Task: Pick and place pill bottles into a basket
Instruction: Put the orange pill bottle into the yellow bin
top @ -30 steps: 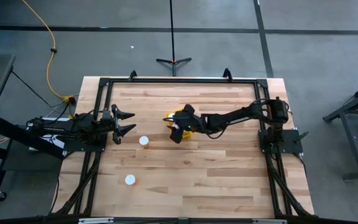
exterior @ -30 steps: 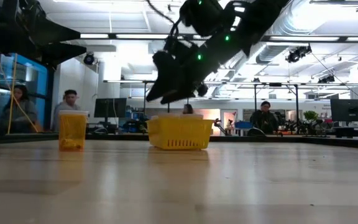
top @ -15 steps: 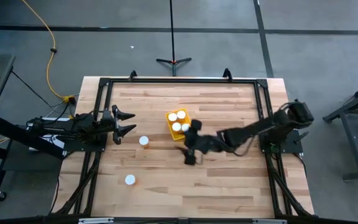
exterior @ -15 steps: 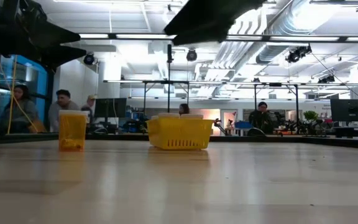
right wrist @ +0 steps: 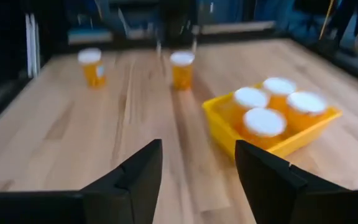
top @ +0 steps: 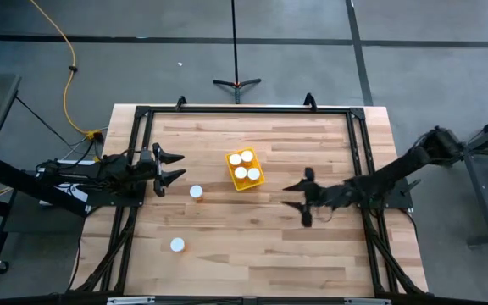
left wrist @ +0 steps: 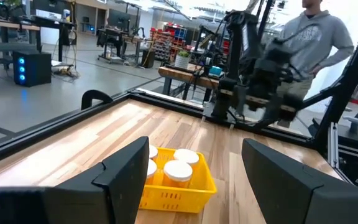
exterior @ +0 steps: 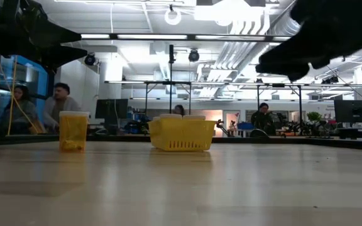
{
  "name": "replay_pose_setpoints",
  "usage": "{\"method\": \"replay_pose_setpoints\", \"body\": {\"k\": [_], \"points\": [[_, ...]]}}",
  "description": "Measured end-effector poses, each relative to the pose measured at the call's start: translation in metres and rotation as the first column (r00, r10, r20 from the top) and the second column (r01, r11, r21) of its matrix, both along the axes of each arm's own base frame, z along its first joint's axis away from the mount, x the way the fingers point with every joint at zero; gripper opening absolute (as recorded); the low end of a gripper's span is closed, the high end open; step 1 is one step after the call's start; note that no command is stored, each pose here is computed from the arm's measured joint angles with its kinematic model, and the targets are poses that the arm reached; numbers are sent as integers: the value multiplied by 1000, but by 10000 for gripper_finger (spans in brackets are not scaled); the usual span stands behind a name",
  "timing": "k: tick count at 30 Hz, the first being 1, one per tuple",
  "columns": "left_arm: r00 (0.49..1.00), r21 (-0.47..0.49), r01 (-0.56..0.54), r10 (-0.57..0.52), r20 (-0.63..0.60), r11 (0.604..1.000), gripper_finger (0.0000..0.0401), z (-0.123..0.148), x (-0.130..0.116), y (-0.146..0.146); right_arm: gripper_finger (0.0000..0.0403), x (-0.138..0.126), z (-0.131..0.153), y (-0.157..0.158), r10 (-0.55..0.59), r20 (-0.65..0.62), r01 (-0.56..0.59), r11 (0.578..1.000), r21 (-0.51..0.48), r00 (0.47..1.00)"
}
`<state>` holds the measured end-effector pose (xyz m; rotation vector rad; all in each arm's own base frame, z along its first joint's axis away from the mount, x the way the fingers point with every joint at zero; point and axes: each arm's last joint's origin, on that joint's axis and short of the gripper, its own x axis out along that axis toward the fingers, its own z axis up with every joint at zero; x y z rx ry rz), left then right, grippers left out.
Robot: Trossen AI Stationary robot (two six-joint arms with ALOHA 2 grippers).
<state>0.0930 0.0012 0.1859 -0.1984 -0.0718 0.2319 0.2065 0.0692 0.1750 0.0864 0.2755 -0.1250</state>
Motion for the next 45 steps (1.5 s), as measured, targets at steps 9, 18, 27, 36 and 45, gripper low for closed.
{"method": "replay_pose_setpoints", "body": {"k": [9,18,27,36,45], "points": [[1000,0,-2,2,1,1000,292,0,0,0,194,-45,-2,-50,-59,202,59,998,7,978],[1000,0,1,-1,0,1000,292,0,0,0,194,-61,23,-71,-89,256,110,992,-69,963],[995,7,6,-5,-98,1000,292,-9,0,0,194,-70,24,-73,-123,385,174,980,-98,915],[983,94,132,-119,-139,987,292,-11,1,-4,194,-73,-4,-76,-268,325,289,957,-17,907],[996,240,88,-88,-12,967,292,4,0,-3,194,-71,-5,-76,-242,321,268,963,-38,916]]}}
